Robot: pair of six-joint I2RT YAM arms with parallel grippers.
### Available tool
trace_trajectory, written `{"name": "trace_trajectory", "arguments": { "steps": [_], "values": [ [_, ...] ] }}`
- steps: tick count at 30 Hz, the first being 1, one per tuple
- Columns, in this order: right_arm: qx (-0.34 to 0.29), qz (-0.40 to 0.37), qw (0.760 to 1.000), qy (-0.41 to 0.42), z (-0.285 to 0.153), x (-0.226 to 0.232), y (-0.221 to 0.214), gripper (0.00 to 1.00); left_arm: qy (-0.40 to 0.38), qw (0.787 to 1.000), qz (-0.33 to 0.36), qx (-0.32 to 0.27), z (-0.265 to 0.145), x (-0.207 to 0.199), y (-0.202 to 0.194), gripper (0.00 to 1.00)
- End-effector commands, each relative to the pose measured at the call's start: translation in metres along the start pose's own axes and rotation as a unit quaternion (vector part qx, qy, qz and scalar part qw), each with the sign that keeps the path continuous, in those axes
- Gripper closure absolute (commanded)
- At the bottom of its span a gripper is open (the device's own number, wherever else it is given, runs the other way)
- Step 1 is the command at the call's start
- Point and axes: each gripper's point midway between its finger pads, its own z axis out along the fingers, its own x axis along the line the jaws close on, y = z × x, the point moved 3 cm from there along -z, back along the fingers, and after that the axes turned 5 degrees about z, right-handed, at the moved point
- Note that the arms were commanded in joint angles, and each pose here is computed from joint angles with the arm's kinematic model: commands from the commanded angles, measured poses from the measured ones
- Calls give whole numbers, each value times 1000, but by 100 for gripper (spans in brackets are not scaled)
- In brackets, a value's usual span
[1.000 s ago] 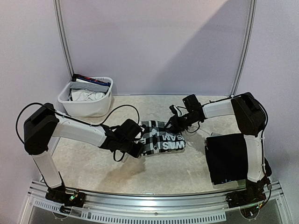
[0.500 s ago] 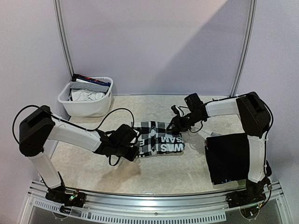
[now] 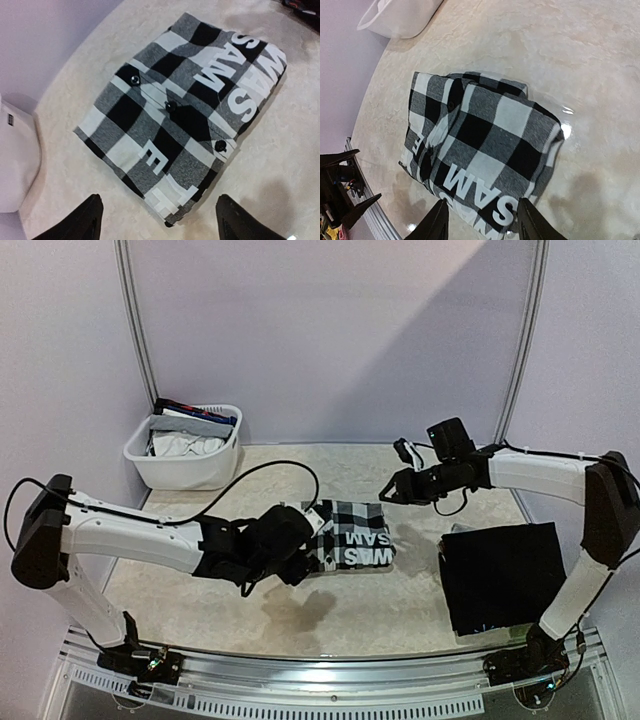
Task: Fold and stack the mixed laundry pile
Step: Adjust the square-folded shirt at the center of the board, then pick up the square-folded shirt from the center of the board.
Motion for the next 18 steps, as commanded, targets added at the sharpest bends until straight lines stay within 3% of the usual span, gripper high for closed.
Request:
{"name": "trace_trajectory", "arguments": {
  "steps": [1,3,11,13,18],
  "values": [
    [-53,19,996,-65,-32,-12,-3,52,96,985,145,-11,-13,-5,26,19],
    [-74,32,993,-83,-44,-16,-5,49,120,973,196,-12,-12,-16,41,16],
    [-135,64,972,-180,-85,-42,-15,6,89,932,351,25,30,-77,58,17],
    [-147,72,968,-191,-94,-47,-16,1,70,926,371,24,36,-90,61,17],
    [-164,80,961,-207,-104,-53,-18,1,56,909,413,30,53,-108,62,17]
  ]
}}
